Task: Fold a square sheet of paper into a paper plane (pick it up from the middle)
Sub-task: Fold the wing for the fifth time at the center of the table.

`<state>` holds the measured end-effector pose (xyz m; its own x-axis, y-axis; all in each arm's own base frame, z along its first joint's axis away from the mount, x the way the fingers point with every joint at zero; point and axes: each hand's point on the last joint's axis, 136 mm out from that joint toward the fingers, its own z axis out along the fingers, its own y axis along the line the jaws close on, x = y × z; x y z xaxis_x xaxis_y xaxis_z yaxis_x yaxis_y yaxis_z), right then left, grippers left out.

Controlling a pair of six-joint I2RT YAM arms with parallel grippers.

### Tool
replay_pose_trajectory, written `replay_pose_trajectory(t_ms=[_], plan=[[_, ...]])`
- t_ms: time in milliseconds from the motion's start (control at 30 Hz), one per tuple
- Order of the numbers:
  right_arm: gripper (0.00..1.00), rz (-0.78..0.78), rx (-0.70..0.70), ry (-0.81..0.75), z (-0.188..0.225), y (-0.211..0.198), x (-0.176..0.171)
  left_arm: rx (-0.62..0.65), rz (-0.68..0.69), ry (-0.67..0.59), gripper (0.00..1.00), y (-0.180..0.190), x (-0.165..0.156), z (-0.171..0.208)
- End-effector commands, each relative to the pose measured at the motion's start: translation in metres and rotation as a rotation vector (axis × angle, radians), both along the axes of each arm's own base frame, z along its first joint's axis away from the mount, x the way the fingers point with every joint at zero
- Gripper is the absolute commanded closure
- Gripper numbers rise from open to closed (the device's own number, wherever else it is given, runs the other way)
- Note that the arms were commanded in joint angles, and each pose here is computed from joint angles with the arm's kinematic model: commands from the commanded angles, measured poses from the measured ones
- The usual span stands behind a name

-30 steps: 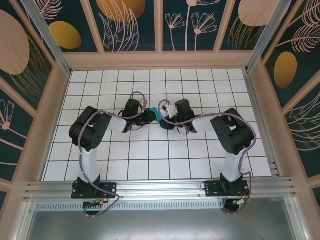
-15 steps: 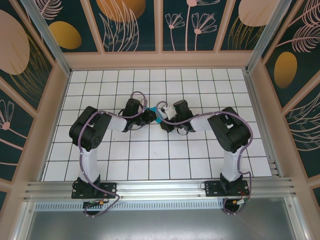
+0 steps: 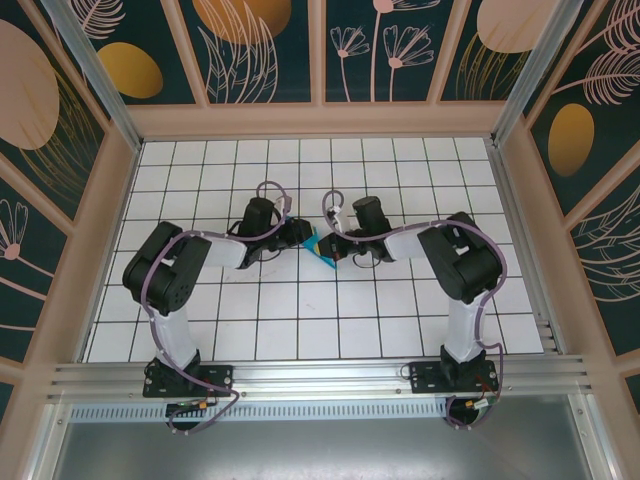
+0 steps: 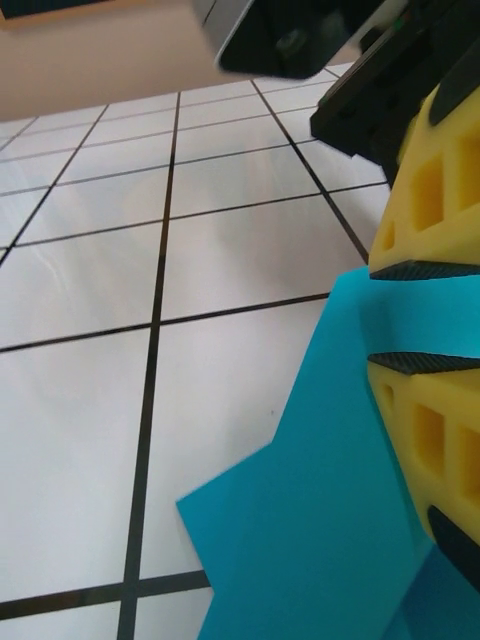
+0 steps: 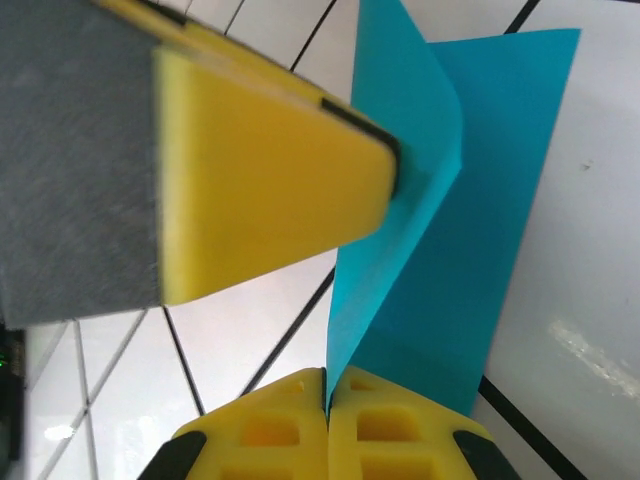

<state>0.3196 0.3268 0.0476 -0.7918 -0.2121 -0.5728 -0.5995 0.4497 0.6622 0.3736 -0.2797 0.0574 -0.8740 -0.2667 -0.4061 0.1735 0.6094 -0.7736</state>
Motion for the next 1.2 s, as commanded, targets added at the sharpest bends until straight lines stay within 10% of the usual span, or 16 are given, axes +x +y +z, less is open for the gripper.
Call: replay_pose_trajectory(t_ms=[0, 1167], plan=[[1.00, -0.006, 0.091, 0.137, -0.003, 0.000, -0.004, -0.057, -0.036, -0.068, 0.70, -0.004, -0.005, 0.016], [1.00, -0.196, -0.244, 0.447, -0.091, -0.019, -0.002, 0.012, 0.008, -0.005, 0.82, 0.010, -0.015, -0.025]])
